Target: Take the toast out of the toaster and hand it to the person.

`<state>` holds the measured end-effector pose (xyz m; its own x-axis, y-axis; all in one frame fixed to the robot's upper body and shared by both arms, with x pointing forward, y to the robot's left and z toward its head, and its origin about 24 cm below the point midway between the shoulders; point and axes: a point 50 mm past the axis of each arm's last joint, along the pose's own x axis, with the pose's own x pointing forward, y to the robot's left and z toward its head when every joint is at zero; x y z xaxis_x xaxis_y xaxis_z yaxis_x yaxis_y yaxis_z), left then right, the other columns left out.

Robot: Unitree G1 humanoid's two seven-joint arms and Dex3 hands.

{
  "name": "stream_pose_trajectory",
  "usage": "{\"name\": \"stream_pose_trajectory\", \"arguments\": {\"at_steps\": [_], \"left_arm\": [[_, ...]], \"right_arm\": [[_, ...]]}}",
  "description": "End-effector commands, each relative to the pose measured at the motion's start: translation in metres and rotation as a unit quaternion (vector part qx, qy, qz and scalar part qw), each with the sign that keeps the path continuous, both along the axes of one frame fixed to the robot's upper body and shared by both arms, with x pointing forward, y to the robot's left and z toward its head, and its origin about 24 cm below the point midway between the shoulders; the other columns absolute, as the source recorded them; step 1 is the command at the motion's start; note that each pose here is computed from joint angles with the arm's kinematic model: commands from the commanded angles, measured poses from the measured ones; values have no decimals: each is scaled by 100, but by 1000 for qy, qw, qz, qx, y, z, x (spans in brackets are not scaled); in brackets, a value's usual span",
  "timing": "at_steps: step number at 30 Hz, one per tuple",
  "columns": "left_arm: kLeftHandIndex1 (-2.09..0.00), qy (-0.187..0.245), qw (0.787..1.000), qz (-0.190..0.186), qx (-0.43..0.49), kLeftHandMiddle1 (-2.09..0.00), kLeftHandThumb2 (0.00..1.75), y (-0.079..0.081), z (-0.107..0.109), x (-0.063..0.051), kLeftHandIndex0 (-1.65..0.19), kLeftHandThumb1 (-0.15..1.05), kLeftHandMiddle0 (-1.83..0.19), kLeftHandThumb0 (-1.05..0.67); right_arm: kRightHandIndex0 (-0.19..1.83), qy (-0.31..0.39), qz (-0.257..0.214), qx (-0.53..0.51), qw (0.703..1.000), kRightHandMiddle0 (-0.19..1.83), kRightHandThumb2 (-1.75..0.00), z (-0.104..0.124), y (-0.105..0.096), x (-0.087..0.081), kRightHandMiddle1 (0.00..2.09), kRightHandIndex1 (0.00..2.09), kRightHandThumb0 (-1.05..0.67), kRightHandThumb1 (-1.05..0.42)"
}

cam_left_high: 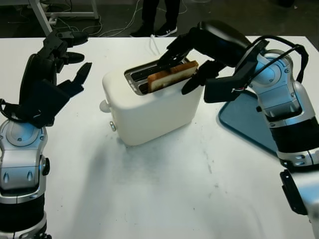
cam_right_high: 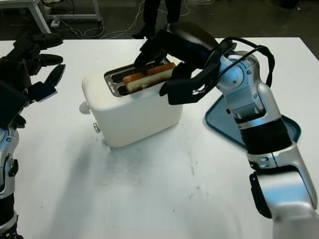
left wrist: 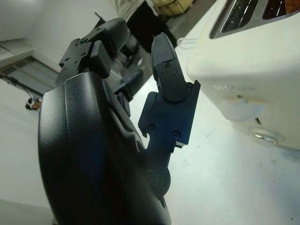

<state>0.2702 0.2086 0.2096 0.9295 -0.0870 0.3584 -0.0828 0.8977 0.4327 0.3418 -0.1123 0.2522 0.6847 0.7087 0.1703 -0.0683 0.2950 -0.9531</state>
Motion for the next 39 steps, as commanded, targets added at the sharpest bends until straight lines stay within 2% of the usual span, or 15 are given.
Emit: {"name": "stream_pose_trajectory", "arguments": {"at_steps": [1,8,14,25,39], "left_arm": [[-75,4,1000,-1,-8,-108,52,0,-1,-1,-13,92,-2,-41],[-75,2,1000,-3,-2,-109,53,0,0,-1,-14,92,-2,-43],[-74,2,1000,-4,0,-109,53,0,1,-1,-13,92,-1,-42],[-74,2,1000,-2,-5,-109,52,0,0,-1,-14,92,-1,-42],[-73,3,1000,-2,-10,-108,52,1,-1,-1,-14,92,-1,-42]], "right_arm": [[69,1,-12,-3,1000,106,-1,-5,-2,6,6,172,-48,-58],[64,4,-13,5,1000,103,-1,-4,-6,10,3,107,-48,-67],[74,-27,-10,25,999,107,0,4,-7,13,4,87,-55,-68],[84,-52,-7,40,998,106,0,21,-8,15,3,78,-58,-69],[84,-25,0,24,999,104,0,15,-3,17,1,72,-57,-68]]}}
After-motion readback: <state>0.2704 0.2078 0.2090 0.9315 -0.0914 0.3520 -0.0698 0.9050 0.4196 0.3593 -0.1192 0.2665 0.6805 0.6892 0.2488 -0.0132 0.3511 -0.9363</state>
